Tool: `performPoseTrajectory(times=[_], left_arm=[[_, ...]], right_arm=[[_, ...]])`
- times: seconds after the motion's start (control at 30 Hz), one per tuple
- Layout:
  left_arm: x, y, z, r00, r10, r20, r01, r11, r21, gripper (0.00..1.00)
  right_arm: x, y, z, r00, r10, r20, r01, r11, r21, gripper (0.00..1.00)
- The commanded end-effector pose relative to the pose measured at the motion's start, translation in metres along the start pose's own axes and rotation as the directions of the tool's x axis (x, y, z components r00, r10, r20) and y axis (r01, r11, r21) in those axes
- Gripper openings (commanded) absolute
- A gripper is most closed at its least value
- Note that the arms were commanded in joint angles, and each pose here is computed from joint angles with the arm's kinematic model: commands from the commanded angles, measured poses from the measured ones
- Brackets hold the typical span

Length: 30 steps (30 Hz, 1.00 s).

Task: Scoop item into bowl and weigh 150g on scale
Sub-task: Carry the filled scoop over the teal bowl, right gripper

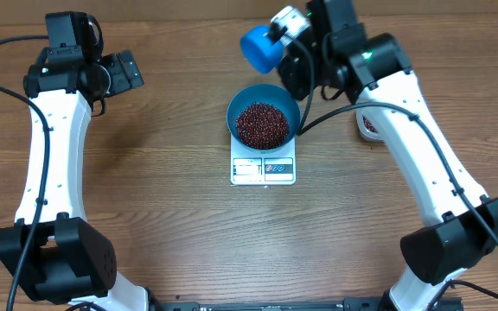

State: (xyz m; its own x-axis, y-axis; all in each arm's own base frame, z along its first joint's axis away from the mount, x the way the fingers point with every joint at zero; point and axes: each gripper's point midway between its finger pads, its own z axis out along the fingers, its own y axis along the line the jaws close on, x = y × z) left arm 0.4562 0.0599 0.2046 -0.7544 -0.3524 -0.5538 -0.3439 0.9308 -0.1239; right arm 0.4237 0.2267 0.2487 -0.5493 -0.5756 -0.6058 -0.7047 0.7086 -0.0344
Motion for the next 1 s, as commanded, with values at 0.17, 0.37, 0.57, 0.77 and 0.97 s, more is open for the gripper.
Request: performPoseTrajectory(times=[0.17,0.37,0.57,0.77,0.97], left_arm=[[0.0,-0.005,0.002,1.0,0.004,-0.002,-0.004,1.0,0.008,1.0],[0.0,-0.005,0.002,1.0,0.004,-0.002,-0.004,1.0,0.008,1.0],[0.0,-0.005,0.002,1.0,0.004,-0.002,-0.004,1.0,0.008,0.99],[0.0,-0.005,0.002,1.0,0.003,-0.002,-0.003,1.0,0.008,1.0],[0.0,-0.005,0.002,1.0,0.004,-0.002,-0.004,1.0,0.008,0.99]], right_arm=[[0.004,0.006,-0.007,0.999,0.034,-0.018,-0.034,0.999,0.004,0.04],[0.005,0.007,-0.006,0.999,0.034,-0.019,-0.034,0.999,-0.003,0.04],[0.009,0.008,-0.003,0.999,0.038,-0.037,-0.038,0.999,-0.008,0.04],[0.011,0.008,-0.003,0.998,0.04,-0.046,-0.041,0.999,-0.009,0.04],[0.028,0.014,-0.003,0.992,0.051,-0.117,-0.054,0.998,-0.027,0.04]])
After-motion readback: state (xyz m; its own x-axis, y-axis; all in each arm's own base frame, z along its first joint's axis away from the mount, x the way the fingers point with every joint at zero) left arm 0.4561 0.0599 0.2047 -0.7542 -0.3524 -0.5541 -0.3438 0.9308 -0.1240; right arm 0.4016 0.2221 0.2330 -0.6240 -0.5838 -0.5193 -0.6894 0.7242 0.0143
